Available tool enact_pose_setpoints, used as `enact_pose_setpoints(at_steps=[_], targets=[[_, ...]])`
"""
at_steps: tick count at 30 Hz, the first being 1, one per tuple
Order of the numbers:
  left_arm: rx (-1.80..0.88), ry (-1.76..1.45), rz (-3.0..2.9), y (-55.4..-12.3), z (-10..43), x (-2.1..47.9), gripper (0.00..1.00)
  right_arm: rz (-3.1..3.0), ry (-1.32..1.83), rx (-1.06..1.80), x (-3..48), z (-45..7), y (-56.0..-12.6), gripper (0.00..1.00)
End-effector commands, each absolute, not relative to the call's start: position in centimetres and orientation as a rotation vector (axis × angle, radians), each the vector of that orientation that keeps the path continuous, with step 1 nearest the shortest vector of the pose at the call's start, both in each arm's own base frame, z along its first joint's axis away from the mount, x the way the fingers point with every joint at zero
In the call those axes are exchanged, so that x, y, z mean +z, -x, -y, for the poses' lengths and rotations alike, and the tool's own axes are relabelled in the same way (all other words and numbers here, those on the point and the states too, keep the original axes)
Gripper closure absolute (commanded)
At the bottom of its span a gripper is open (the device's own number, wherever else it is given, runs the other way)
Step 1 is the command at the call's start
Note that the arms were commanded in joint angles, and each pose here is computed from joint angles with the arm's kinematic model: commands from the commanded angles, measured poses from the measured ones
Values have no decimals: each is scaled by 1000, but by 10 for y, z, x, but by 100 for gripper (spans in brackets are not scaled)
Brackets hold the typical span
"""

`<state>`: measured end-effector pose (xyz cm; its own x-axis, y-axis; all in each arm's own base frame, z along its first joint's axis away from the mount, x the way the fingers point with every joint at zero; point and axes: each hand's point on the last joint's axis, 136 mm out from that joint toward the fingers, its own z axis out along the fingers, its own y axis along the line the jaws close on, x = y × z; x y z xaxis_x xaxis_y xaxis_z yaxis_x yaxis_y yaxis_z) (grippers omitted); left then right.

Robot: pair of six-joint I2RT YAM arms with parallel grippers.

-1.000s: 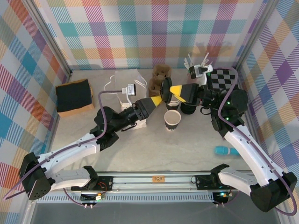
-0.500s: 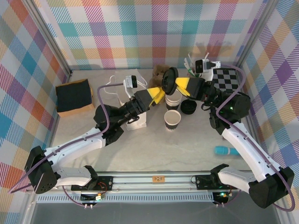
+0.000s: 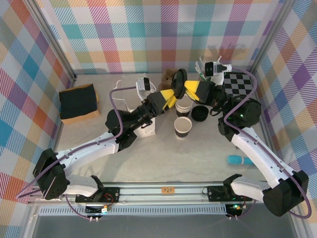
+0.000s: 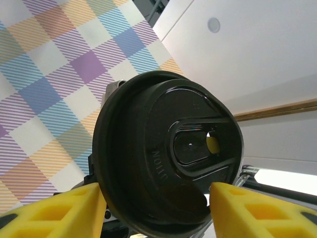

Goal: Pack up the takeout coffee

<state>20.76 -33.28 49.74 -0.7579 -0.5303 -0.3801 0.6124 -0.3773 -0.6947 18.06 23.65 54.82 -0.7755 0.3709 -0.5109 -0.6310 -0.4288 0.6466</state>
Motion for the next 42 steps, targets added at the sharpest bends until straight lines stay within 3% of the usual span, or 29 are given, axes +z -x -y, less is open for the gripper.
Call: enact_pose_setpoints(at_steps=[1, 15, 33, 42], targets=[[-2183, -147, -997, -195, 317, 528, 46, -1097, 435, 2203, 556, -229, -166, 85], [-2208, -126, -961, -194, 312, 531, 61, -1174, 402, 2161, 535, -231, -168, 85], [-2203, -112, -989, -199, 316, 523, 73, -1333, 331, 2018, 512, -231, -172, 82], [-2181, -99, -1036, -204, 320, 512, 75, -1416, 288, 1944, 500, -231, -177, 69]])
